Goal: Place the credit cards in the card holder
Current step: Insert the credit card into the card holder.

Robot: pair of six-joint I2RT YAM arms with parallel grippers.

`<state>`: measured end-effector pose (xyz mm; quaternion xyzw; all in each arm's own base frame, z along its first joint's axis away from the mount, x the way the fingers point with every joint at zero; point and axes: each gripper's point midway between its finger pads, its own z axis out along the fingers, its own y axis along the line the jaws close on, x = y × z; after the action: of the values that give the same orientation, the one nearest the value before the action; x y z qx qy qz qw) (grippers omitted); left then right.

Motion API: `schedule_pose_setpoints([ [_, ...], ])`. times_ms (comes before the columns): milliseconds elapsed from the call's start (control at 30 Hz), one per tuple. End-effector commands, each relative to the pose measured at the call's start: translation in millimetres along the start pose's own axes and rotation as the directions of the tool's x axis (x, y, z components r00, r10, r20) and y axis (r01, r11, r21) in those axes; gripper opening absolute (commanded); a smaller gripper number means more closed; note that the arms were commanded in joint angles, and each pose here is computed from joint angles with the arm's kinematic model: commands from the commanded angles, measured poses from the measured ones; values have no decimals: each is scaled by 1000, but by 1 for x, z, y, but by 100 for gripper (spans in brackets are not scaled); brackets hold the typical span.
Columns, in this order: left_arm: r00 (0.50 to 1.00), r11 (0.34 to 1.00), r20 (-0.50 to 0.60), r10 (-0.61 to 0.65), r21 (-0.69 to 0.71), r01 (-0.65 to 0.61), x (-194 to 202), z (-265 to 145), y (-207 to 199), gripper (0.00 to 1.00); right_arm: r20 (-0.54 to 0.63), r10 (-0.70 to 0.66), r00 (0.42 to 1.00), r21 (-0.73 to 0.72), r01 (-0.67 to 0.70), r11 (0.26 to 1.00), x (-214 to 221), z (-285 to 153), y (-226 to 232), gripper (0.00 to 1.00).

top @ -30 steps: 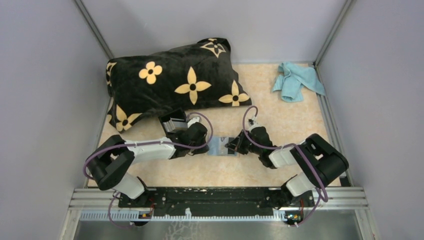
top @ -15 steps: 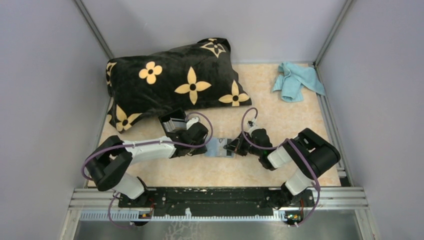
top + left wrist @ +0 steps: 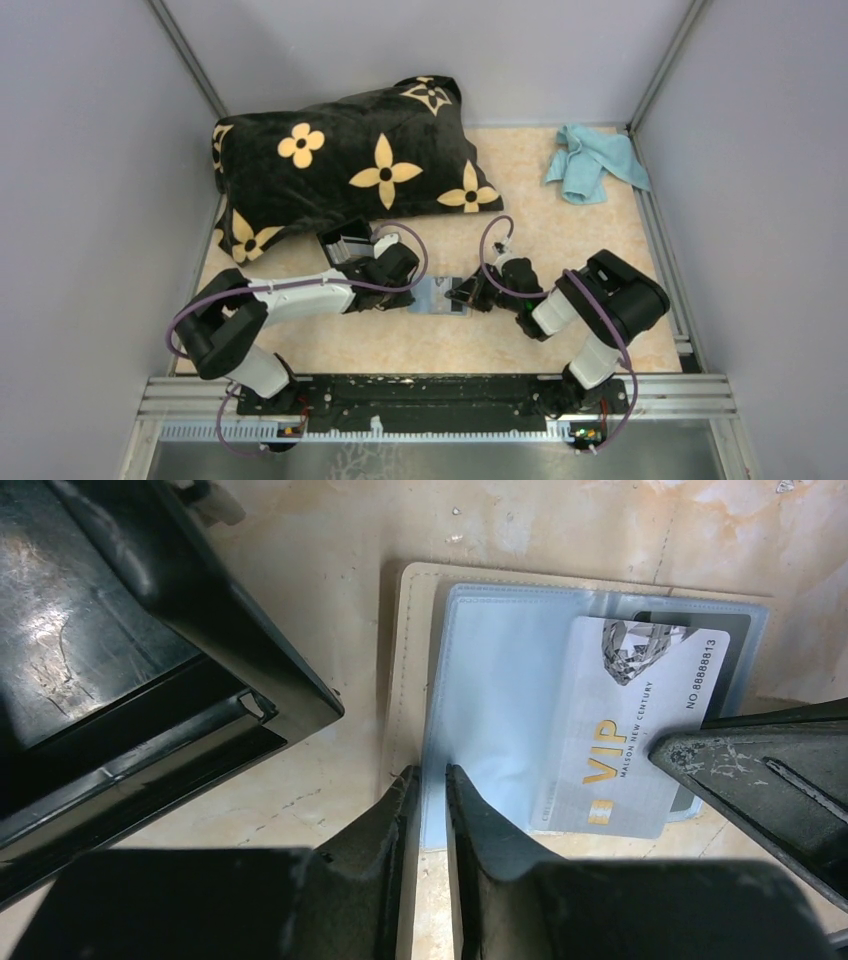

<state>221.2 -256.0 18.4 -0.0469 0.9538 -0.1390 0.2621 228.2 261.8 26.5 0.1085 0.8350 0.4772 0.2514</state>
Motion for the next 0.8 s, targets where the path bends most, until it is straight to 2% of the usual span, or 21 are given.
schedule_pose_setpoints([
  [0, 984, 969, -153, 88, -215, -120, 45, 6, 65, 22, -3, 8, 1000, -14, -8, 1000, 0, 6, -1, 0],
  [333, 978, 965, -176, 108, -220, -146, 51, 8, 68, 18, 2, 12, 1000, 45, -12, 999, 5, 9, -10, 0],
  [567, 974, 963, -195, 114, -218, -157, 55, 10, 69, 16, -7, -100, 995, 166, 99, 981, 10, 11, -16, 0],
  [767, 973, 964, -196, 120, -212, -161, 55, 10, 67, 16, -41, -135, 990, 224, 140, 964, 16, 16, -21, 0],
])
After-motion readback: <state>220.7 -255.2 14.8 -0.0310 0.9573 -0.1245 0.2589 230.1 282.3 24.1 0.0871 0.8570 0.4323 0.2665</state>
